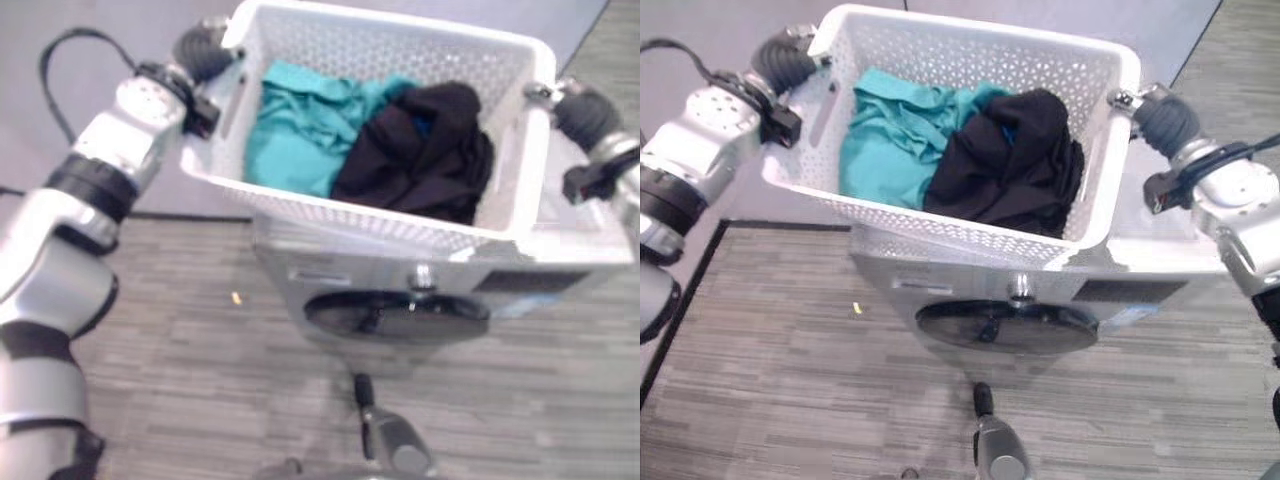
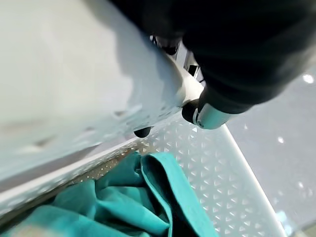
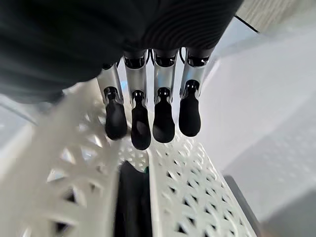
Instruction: Grab the laundry basket,head to the washer,open it,put in the laundry and shut it.
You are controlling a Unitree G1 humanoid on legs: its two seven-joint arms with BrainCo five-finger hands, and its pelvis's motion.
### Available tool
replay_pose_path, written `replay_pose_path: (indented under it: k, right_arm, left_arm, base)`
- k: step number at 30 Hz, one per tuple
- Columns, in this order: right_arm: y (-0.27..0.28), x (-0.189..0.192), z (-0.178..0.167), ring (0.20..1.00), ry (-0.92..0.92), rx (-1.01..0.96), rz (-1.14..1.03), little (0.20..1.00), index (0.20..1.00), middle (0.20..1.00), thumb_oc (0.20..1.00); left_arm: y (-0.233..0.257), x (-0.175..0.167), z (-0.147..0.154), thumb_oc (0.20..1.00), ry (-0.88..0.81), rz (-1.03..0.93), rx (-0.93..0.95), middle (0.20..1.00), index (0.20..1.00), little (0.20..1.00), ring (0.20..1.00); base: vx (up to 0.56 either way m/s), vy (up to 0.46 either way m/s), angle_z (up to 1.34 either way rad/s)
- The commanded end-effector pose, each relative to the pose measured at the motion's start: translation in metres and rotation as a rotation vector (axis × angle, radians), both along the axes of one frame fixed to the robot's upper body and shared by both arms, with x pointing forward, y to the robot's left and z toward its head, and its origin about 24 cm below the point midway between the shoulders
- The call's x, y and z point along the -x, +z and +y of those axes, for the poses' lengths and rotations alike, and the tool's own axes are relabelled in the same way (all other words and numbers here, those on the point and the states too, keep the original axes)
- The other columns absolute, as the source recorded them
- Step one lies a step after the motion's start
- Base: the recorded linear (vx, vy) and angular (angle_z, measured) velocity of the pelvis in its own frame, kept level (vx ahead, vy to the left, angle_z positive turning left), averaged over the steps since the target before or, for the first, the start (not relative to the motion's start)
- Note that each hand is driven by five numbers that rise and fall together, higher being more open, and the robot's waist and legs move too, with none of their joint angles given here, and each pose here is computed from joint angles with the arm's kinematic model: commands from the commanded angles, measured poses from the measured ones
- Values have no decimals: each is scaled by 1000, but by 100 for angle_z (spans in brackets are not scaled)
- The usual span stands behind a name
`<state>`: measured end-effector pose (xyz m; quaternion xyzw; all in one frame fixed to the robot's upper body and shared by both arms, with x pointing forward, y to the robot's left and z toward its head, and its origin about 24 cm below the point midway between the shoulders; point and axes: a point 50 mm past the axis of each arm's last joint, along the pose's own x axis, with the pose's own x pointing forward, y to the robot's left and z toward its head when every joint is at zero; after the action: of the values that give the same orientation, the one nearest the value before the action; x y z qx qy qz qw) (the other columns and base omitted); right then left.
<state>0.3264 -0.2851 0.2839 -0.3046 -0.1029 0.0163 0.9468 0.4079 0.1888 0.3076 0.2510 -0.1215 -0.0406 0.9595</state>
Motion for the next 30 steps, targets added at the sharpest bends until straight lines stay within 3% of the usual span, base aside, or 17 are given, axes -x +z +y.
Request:
replay_pose_path:
  k: [1,7,12,13,20,26,30]
  right_arm:
    - [40,-3,-9,200,-62,-21,-136,200,200,200,200]
    - [49,-23,-1,200,-95,33,-83,200,200,200,200]
    - [28,-12,-30,200,-163,62,3,200,200,200,200]
    - [19,-6,-43,1000,-201,74,41,1000,1000,1000,1000]
    - [5,0,-54,1000,-204,89,116,1000,1000,1000,1000]
    - [2,-15,-40,1000,-176,72,116,1000,1000,1000,1000]
    - [-6,-28,-31,1000,-169,75,143,1000,1000,1000,1000]
  left_arm:
    - [84,18,-21,200,-59,-245,19,200,200,200,200]
    - [103,22,-16,200,-17,-238,-50,200,200,200,200]
    - [78,15,-35,200,-100,-192,-66,200,200,200,200]
    - [65,12,-45,1000,-140,-169,-88,1000,1000,1000,1000]
    - [19,10,-90,1000,-300,-69,-203,1000,1000,1000,1000]
    - [-12,10,-112,1000,-379,5,-134,1000,1000,1000,1000]
    - [-49,15,-144,1000,-472,83,-82,1000,1000,1000,1000]
  base:
    - [149,-273,-4]
    - [220,-140,-14]
    - [169,89,-10]
    - [60,55,31]
    - [36,54,-12]
    - [-6,14,0]
    - [-30,15,-10]
